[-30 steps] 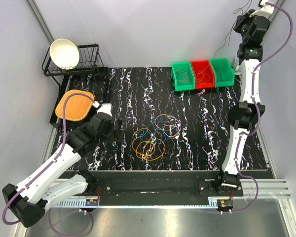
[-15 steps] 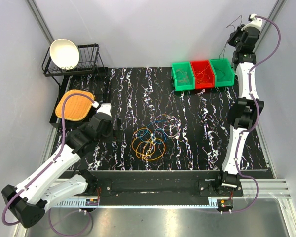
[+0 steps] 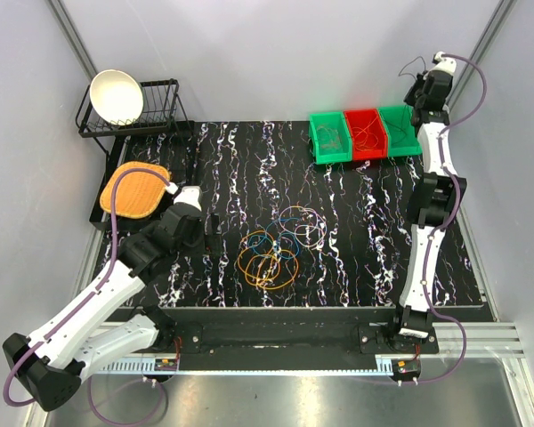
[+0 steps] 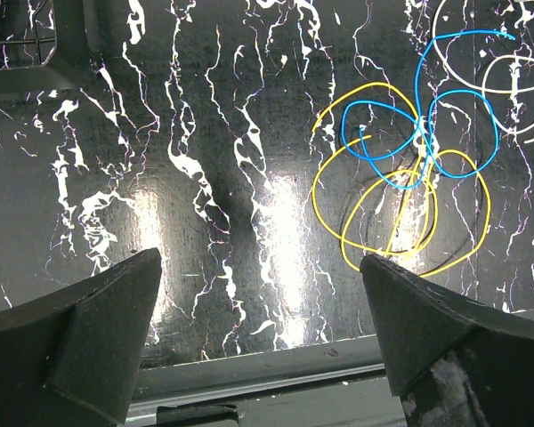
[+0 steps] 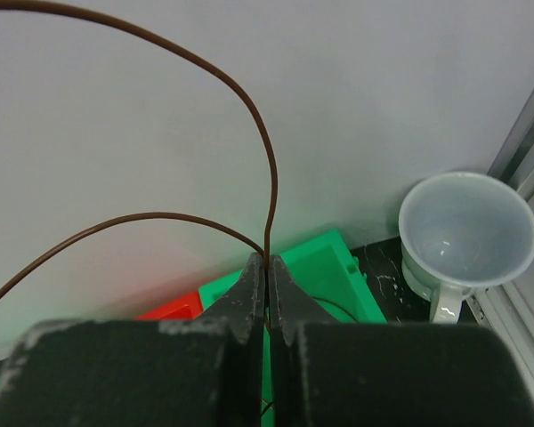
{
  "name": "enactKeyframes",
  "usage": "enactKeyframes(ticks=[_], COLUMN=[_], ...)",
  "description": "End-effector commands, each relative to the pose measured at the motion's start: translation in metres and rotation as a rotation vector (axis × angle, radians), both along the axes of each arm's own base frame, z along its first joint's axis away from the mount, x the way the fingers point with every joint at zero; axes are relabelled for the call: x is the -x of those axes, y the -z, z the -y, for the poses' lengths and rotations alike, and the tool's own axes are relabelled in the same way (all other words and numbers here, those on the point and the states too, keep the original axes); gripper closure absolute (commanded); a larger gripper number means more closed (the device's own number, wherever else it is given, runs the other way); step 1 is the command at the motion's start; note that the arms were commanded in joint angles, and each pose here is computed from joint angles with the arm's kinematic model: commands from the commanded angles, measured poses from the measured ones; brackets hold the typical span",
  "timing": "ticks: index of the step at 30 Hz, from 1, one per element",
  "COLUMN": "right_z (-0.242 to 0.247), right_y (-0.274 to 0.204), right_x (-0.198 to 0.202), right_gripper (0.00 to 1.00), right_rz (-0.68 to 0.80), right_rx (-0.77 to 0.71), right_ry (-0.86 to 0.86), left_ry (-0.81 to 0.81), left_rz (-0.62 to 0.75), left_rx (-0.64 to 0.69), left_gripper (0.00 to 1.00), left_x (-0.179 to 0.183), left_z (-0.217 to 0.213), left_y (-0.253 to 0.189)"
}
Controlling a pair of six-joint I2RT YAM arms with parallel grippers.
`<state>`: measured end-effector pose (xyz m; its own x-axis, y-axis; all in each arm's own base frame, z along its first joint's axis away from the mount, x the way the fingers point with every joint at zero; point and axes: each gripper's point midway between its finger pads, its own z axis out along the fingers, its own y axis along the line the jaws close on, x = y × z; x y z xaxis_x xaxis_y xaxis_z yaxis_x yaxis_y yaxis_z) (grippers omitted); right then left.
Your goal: Untangle the cables
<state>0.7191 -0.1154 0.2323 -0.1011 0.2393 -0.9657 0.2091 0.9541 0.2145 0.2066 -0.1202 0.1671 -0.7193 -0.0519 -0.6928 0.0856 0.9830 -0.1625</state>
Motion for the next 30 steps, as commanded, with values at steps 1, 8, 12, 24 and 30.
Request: enactKeyframes(ticks=[1, 8, 12, 24, 30], right_z=[0.009, 0.002, -0.005, -0.006, -0.007], right_y=[-0.01, 0.015, 0.046, 0.086, 0.097], right_x=[-0.003, -0.009, -0.013, -0.005, 0.006], right_gripper=[1.0, 1.0, 1.0, 1.0, 1.0], right_rz=[0.04, 0.016, -0.029, -0.117, -0.16], right_rx=[0.018, -0.015, -0.031, -0.068, -0.095], right_ry=[0.001, -0.035, -0.076, -0.063, -0.04], left_ry=[-0.02, -0.021, -0.023, -0.025, -0.026], left_rz=[0.047, 0.045, 0.043, 0.045, 0.049], left_rx=[-0.001, -0.001, -0.001, 0.006, 0.009], left_gripper=[0.02, 0.02, 0.02, 0.02, 0.02], left_x=[-0.008, -0.009, -0.009, -0.009, -0.009], left_z=[-0.002, -0.003, -0.003, -0.003, -0.004], left_y=[-0.006, -0.006, -0.005, -0.006, -0.007])
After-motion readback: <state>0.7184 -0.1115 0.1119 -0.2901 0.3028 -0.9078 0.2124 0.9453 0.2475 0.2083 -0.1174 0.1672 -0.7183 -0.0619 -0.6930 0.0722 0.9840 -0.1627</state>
